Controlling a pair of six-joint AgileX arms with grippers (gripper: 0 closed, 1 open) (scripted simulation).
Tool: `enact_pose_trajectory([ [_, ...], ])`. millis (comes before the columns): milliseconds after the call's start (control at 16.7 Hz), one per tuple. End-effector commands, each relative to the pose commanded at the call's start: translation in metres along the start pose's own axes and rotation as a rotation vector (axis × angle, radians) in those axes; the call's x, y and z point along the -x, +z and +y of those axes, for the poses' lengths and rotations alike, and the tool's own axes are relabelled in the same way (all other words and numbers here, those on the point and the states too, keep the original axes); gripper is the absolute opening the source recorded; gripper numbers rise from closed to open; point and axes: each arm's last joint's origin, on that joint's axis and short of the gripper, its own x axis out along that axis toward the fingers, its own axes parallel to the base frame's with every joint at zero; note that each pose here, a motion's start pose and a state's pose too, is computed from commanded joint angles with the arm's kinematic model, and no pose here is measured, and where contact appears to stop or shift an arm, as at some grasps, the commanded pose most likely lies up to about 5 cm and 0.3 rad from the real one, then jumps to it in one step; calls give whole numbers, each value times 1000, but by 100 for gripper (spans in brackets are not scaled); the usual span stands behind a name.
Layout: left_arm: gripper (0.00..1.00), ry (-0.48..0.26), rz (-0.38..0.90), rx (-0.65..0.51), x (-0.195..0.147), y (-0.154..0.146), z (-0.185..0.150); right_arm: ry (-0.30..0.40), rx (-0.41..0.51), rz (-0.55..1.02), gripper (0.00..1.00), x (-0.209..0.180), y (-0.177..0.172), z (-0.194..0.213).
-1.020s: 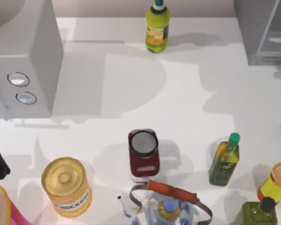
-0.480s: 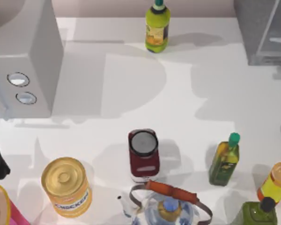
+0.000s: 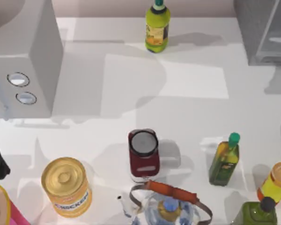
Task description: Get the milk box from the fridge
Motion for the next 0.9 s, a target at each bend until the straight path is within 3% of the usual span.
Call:
enact_pose_trajectory([
  [240, 100, 0, 0, 0, 0, 0, 0, -1, -4, 2, 0, 75, 10, 20],
  [480, 100, 0, 0, 0, 0, 0, 0, 1, -10, 2, 0, 138, -13, 33],
  [900, 100, 0, 0, 0, 0, 0, 0, 9, -13, 6, 0, 178, -64, 41],
])
